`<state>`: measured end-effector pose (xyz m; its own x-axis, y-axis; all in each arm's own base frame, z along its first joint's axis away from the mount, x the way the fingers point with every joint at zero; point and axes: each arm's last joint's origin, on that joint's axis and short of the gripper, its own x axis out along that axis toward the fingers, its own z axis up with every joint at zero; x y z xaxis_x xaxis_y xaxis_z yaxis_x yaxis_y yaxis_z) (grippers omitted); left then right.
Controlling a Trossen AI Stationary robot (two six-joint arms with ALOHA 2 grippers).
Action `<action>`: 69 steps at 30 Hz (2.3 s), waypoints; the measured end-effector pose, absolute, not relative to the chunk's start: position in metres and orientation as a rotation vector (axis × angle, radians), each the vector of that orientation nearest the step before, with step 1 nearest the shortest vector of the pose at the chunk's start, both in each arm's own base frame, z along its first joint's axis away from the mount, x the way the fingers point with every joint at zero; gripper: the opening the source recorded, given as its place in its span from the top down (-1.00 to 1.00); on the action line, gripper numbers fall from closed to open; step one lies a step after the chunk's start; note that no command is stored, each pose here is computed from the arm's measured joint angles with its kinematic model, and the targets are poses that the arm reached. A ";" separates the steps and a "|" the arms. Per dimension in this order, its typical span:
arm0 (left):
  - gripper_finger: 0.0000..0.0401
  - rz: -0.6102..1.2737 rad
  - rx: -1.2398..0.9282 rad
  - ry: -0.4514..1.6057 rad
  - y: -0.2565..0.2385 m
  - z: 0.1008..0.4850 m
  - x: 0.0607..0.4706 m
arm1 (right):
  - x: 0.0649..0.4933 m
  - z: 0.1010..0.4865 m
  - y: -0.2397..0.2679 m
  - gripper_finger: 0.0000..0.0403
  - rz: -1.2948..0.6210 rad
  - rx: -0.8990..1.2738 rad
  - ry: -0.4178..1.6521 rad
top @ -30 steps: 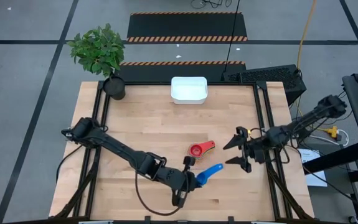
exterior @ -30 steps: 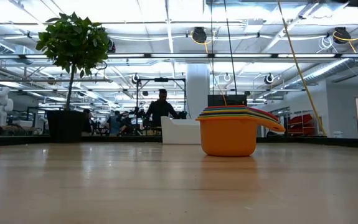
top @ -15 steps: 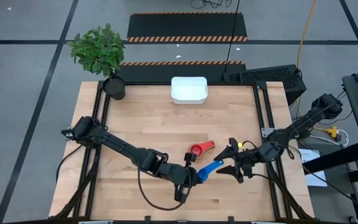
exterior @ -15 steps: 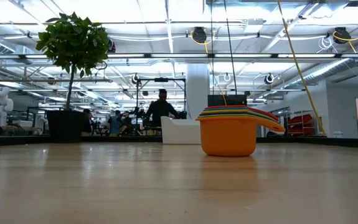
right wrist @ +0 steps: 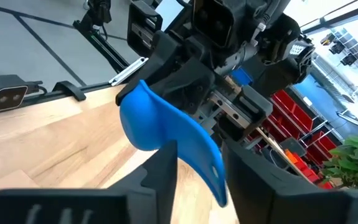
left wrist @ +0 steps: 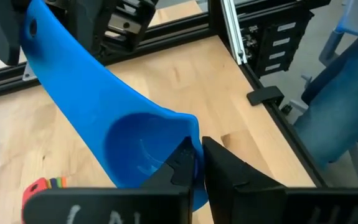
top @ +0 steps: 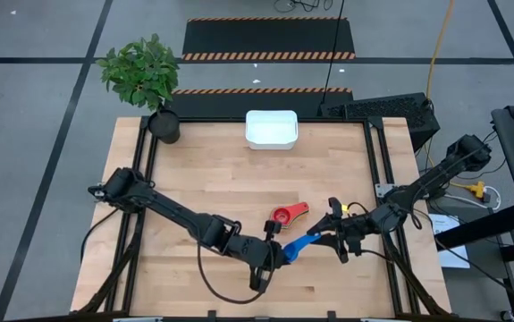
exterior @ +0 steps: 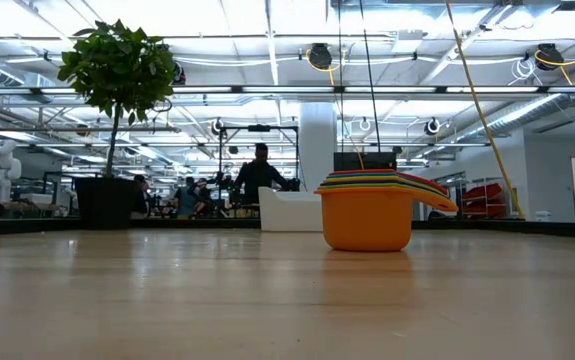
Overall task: Nest measuring cups in basket
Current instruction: Stack the blue measuring cup on top of the red measuring cup
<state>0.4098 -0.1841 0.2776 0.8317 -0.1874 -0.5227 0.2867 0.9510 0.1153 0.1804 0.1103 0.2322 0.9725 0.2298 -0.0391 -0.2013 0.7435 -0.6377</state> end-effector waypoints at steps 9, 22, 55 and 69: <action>0.95 -0.258 0.185 0.555 -0.188 0.276 0.407 | 0.179 0.232 0.113 0.64 0.250 -0.724 -0.052; 0.73 -0.075 0.110 0.550 -0.183 0.276 0.408 | 0.176 0.231 0.113 0.98 0.240 -0.808 -0.031; -0.07 0.395 0.153 0.601 -0.187 0.278 0.371 | 0.142 0.175 0.037 1.00 0.172 -1.089 -0.204; -0.07 0.398 0.090 0.587 -0.193 0.278 0.369 | 0.159 0.155 0.017 1.00 0.251 -1.103 -0.121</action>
<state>0.3688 -0.1927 0.2776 0.7593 0.3901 -0.5208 -0.3394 0.9203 0.1945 0.1593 0.0174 0.1554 0.9651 0.2605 -0.0276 -0.1406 0.4262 -0.8936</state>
